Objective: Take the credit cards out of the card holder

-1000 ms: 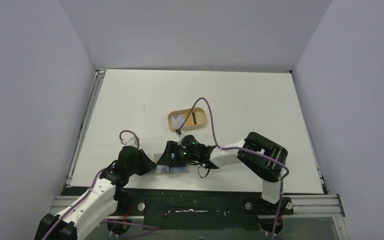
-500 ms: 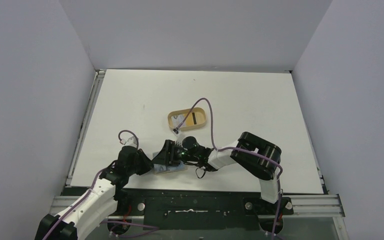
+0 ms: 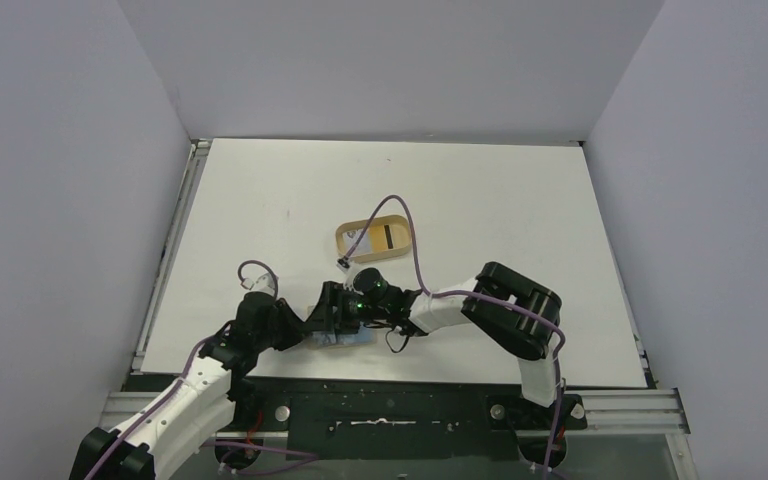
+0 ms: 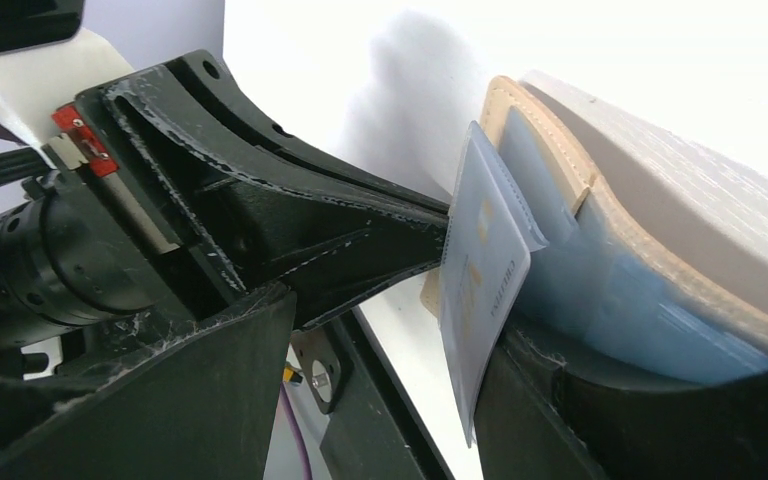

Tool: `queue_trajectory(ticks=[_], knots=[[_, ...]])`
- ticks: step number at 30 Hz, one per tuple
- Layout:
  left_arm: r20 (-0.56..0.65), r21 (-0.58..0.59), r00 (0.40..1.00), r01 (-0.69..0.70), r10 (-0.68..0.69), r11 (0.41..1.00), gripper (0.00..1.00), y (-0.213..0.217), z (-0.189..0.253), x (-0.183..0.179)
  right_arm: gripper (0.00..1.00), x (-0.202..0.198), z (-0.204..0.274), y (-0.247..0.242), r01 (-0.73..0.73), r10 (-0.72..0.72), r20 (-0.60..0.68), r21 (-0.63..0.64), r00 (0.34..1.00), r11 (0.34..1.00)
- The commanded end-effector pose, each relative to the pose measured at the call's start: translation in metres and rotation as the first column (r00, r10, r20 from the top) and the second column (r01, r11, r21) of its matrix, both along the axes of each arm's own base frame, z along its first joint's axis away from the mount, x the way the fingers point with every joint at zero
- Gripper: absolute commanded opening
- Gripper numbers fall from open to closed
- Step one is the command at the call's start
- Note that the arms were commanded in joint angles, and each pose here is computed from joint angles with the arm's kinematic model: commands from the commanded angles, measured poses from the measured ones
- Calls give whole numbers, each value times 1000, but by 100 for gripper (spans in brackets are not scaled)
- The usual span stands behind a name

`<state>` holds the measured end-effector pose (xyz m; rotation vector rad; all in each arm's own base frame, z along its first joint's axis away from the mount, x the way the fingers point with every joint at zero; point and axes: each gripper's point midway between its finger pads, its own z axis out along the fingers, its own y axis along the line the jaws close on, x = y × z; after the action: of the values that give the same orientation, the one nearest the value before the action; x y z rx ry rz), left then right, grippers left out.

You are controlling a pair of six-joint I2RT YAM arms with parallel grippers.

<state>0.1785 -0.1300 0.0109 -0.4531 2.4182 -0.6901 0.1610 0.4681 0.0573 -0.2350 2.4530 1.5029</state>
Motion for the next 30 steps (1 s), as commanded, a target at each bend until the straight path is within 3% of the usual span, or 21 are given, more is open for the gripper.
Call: queue_trajectory(ticks=[1,10,18,28,30], knots=[[-46,9,998,30,-30,999,0,-1,-7,-11,61,6,22,0,-20,18,43,43,999,999],[-56,19,998,30,-29,999,0,-1,-8,-10,61,17,31,-27,6,-6,58,11,998,1000],[-64,23,998,28,-26,999,0,0,-10,-11,60,13,12,-41,13,-11,42,-41,999,999],[-72,31,997,28,-26,999,0,1,-11,-11,48,21,-27,-93,84,-83,14,-226,996,971],[-75,33,997,27,-25,999,0,1,-12,-11,41,21,-31,-103,91,-89,20,-256,996,962]])
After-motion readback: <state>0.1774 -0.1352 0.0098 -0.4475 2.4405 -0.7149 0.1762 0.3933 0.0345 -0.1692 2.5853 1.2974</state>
